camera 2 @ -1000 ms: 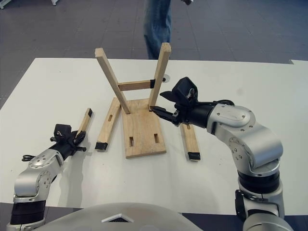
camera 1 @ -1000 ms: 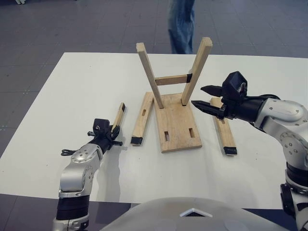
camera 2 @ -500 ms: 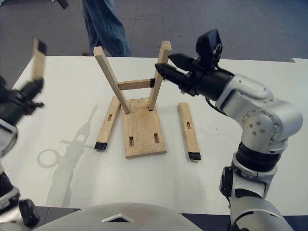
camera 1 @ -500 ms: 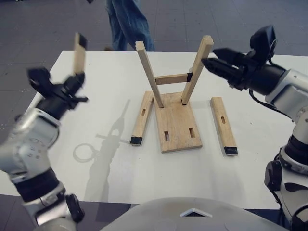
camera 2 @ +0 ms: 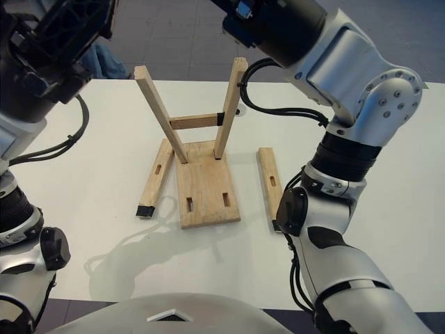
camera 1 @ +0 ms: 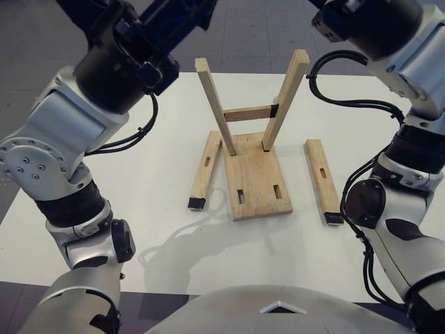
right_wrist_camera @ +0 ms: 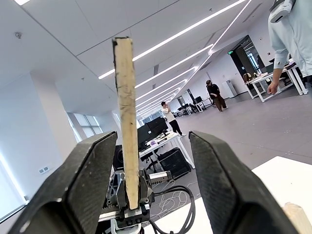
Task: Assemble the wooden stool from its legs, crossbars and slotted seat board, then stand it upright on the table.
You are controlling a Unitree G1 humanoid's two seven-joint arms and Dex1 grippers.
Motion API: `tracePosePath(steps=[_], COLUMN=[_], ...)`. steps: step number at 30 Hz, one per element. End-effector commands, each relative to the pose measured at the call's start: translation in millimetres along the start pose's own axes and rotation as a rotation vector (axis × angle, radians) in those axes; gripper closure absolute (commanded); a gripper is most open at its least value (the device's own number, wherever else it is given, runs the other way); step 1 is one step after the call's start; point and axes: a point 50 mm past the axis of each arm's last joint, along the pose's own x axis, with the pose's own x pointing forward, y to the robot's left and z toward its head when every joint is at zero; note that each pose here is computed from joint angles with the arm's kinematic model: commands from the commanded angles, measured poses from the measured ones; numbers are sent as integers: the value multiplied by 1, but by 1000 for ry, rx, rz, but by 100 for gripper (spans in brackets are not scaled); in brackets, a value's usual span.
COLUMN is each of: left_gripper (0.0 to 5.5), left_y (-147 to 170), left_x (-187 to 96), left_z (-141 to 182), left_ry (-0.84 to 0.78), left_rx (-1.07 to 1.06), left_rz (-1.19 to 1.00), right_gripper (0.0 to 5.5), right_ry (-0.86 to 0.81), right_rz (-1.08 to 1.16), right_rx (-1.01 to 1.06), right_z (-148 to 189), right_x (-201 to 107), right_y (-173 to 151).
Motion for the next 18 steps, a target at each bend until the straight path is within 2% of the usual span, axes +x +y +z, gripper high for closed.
tracePosePath(steps=[1,11,18], left_gripper=[506,506,506], left_y=[5,5,7], left_x=[4,13,13], left_z=[-10,-25,-27], left_ry=[22,59,55], left_rx=[-17,-46,-42], left_rz=[31,34,53], right_gripper=[276,276,409], right_ry=[25,43,48], right_rz=[54,96,148], right_rx=[-10,11,62], right_z=[5,13,14], right_x=[8,15,18], right_y=[8,6,5])
